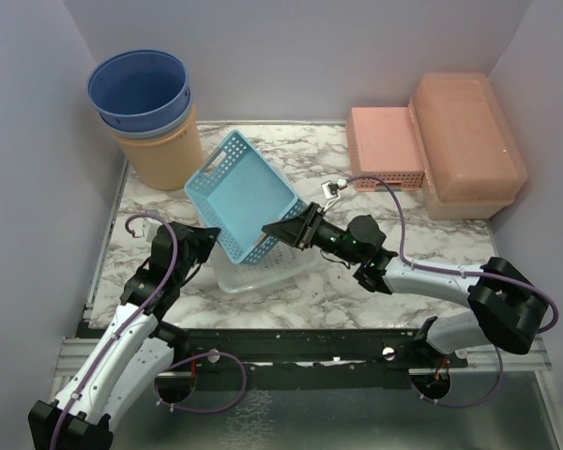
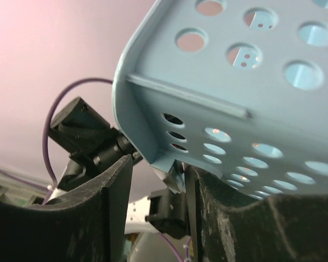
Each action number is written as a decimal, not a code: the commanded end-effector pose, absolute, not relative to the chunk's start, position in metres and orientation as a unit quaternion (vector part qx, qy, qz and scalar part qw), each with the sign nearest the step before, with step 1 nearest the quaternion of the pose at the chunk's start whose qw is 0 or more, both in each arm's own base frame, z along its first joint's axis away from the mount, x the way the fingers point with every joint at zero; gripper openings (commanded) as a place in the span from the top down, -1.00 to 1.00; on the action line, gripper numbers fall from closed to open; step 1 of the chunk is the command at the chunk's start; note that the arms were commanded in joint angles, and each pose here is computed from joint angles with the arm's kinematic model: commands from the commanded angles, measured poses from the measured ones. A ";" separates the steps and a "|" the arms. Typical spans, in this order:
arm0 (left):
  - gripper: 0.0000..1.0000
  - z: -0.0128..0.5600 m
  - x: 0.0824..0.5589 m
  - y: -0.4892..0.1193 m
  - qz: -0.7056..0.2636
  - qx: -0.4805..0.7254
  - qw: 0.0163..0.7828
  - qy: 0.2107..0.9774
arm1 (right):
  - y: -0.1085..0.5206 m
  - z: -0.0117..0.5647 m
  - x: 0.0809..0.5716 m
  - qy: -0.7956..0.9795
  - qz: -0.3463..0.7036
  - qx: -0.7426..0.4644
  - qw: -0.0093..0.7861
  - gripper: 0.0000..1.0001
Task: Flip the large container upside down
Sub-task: Turn the container upside down at the center of the board.
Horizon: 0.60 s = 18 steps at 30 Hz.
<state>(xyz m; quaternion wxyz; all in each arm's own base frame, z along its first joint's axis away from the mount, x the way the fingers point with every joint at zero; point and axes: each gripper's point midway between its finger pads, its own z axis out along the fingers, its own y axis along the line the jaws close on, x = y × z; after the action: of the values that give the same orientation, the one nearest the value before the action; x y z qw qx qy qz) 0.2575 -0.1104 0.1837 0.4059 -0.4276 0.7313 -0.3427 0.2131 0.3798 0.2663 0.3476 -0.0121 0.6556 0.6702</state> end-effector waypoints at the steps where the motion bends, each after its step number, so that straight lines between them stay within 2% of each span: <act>1: 1.00 0.214 0.265 -0.113 -0.382 -0.434 0.423 0.698 | 0.377 0.292 0.238 0.622 0.674 0.053 0.395 0.09; 6: 1.00 0.220 0.263 -0.107 -0.381 -0.439 0.433 0.689 | 0.387 0.296 0.242 0.631 0.660 0.025 0.407 0.16; 10: 1.00 0.214 0.261 -0.107 -0.377 -0.439 0.431 0.692 | 0.386 0.301 0.239 0.622 0.664 0.015 0.415 0.56; 11: 1.00 0.211 0.260 -0.106 -0.377 -0.441 0.429 0.692 | 0.386 0.302 0.238 0.620 0.666 0.011 0.414 0.60; 18: 1.00 0.204 0.258 -0.105 -0.373 -0.442 0.428 0.695 | 0.388 0.306 0.232 0.615 0.673 -0.007 0.412 0.68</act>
<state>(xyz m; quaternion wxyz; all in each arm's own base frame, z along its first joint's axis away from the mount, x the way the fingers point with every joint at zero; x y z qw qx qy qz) 0.2574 -0.1036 0.1973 0.4232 -0.4427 0.7050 -0.3577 0.2356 0.3857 0.2833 0.4001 0.0028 0.6440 0.6521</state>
